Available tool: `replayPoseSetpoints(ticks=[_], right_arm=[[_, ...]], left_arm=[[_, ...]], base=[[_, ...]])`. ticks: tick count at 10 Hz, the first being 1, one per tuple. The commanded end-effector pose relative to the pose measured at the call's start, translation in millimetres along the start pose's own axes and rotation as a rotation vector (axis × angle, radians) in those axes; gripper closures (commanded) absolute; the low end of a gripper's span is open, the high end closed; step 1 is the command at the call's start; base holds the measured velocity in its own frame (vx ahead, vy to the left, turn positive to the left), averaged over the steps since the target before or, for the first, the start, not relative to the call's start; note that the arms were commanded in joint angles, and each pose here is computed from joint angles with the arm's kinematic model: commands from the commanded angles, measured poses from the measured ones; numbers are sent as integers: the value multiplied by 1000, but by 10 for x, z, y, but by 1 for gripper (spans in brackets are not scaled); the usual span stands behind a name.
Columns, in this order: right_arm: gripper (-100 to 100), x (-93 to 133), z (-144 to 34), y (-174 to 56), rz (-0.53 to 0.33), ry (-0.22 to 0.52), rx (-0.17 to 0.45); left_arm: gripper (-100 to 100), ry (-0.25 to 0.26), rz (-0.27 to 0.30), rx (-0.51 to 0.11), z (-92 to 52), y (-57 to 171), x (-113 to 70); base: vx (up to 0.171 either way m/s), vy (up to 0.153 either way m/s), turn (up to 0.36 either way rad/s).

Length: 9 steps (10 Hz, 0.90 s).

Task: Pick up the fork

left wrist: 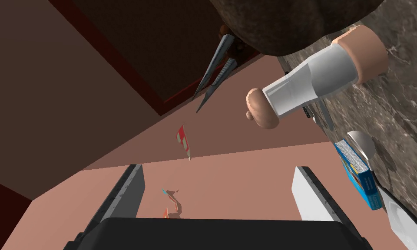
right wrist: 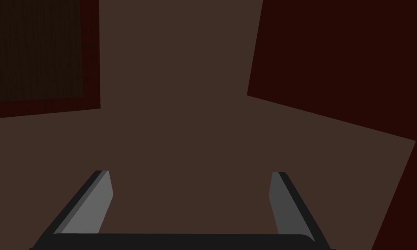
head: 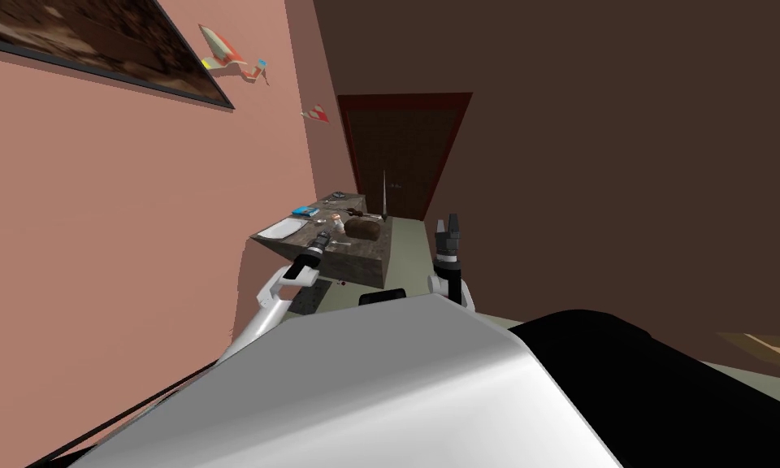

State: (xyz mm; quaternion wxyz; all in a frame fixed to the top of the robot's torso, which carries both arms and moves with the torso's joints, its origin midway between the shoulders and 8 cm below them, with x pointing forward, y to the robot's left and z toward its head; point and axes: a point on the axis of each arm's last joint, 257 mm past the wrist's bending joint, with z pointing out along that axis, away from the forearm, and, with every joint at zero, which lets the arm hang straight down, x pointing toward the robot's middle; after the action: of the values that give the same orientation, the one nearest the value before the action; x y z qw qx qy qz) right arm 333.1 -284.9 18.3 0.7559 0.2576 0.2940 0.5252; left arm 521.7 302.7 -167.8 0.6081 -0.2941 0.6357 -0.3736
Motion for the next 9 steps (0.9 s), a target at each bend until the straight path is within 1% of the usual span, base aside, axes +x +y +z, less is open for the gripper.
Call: replayPoseSetpoints(ticks=[1, 2, 3, 4, 5, 6, 7, 8, 9], right_arm=[[0, 0, 0, 0, 0, 0, 0], [0, 0, 0, 0, 0, 0, 0], [0, 0, 0, 0, 0, 0, 0], [0, 0, 0, 0, 0, 0, 0], [0, 0, 0, 0, 0, 0, 0], [0, 0, 0, 0, 0, 0, 0], [0, 0, 0, 0, 0, 0, 0], [0, 0, 0, 0, 0, 0, 0], [0, 0, 0, 0, 0, 0, 0]], left_arm=[[-100, 5, 20, -57, 56, 211, -72], [-100, 5, 55, -89, 145, 278, -198], [-100, 6, 56, -116, 159, 379, -206], [-100, 7, 55, -126, 153, 431, -205], [-100, 3, 90, -170, 252, 515, -362], [-100, 4, 89, -190, 241, 609, -364], [-100, 4, 89, -198, 235, 651, -365], [-100, -3, 120, -247, 322, 745, -545], [-100, -2, 119, -267, 304, 836, -548]], base=[[-14, -13, -9], [-15, -20, -11], [-12, -13, -5], [0, 0, 0], [-10, -11, -25], [-10, -13, -8], [-4, -8, 3], [-9, -17, -30], [-7, -15, -14]])
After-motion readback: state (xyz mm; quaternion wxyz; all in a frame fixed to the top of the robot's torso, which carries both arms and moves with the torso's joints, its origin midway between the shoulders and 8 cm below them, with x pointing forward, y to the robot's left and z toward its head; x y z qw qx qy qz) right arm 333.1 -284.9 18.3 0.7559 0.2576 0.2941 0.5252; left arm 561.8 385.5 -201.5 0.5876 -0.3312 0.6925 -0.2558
